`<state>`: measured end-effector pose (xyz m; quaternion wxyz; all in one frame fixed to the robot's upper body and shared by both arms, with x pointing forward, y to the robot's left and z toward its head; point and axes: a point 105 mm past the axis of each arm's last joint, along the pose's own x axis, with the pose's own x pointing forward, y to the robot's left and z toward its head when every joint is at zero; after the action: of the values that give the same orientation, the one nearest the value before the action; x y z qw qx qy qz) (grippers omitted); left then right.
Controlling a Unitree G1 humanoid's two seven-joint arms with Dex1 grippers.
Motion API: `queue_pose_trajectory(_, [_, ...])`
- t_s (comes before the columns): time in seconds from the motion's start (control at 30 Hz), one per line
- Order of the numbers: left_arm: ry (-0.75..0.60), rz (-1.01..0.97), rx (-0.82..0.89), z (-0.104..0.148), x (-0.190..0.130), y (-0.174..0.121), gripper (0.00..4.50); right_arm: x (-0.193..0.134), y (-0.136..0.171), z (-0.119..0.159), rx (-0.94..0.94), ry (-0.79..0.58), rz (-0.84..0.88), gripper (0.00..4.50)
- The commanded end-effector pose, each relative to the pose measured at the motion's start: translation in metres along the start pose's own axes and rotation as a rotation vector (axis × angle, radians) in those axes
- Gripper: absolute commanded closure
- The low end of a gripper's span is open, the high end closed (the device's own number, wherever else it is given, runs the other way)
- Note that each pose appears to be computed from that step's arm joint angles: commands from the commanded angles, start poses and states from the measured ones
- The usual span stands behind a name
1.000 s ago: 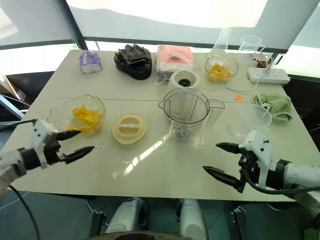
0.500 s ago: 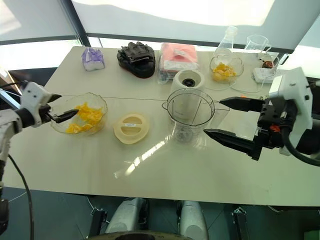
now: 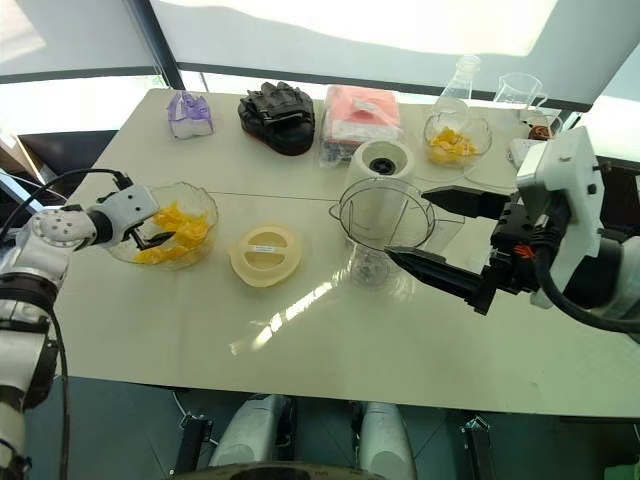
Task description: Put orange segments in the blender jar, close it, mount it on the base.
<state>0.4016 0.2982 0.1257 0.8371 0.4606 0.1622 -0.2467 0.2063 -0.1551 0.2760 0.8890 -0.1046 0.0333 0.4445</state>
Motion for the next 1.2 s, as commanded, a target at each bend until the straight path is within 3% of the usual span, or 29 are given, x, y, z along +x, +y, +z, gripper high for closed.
queue_pose_trajectory(0.03, [0.001, -0.039, 0.075, 0.007, 0.005, -0.002, 0.0, -0.001, 0.003, 0.011, -0.025, -0.049, 0.001, 0.03])
queue_pose_trajectory(0.3, [0.009, -0.155, 0.122, 0.012, 0.012, -0.014, 0.0, -0.008, 0.009, 0.009, -0.023, -0.002, 0.015, 0.03])
queue_pose_trajectory(0.87, [0.047, -0.052, 0.198, 0.025, 0.038, -0.019, 0.0, -0.006, 0.013, 0.004, -0.015, -0.021, -0.012, 0.03])
queue_pose_trajectory(1.0, [0.079, -0.058, 0.214, 0.02, 0.042, -0.024, 1.31, -0.006, 0.013, 0.004, -0.017, -0.022, -0.022, 0.0])
queue_pose_trajectory(1.2, [0.109, -0.059, 0.202, 0.016, 0.045, -0.029, 4.47, -0.005, 0.012, 0.005, -0.019, -0.025, -0.029, 0.0])
